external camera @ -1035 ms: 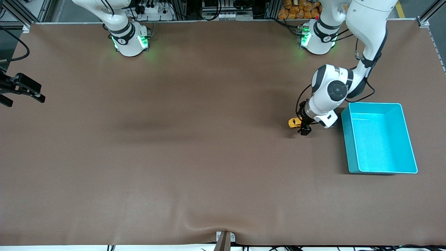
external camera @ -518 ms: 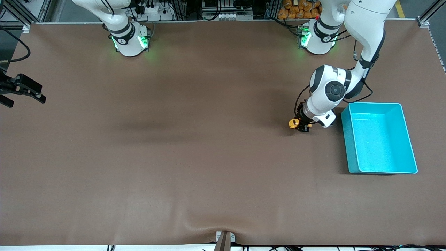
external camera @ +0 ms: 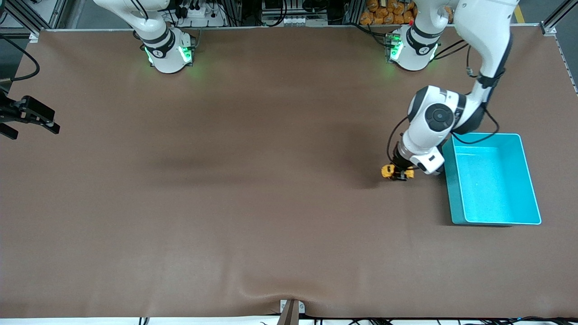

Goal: Wind and store yellow beetle car
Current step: 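Lift the car with the left gripper and carry it over the bin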

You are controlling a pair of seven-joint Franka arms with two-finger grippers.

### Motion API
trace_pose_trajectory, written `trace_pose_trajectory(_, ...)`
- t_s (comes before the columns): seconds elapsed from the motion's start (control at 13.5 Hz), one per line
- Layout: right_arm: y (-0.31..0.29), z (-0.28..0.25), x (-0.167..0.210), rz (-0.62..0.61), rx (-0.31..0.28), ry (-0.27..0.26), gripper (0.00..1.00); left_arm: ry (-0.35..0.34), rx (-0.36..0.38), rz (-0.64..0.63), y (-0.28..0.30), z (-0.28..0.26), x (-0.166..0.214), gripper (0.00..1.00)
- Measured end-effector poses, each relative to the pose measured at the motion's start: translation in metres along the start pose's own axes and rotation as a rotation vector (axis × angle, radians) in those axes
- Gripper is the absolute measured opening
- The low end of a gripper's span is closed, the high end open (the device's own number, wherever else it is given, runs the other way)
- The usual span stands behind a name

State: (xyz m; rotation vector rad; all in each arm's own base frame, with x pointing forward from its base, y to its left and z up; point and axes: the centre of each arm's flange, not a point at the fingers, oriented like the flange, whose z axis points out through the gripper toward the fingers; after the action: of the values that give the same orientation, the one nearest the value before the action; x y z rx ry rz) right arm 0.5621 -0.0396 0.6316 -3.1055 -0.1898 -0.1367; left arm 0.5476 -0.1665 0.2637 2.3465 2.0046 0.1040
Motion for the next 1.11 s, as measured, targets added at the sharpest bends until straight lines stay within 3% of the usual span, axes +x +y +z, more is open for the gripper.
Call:
trace_pose_trajectory(0.52, 0.0, 0.001, 0.0, 0.0, 0.0, -0.001, 1.0, 0.055, -0.007, 0.328, 0.066, -0.101, 0.089, 0.49)
trace_pose_trajectory(1.11, 0.0, 0.007, 0.001, -0.001, 0.002, -0.01, 1.0, 0.05, 0.068, 0.859, 0.054, -0.108, 0.22, 0.49)
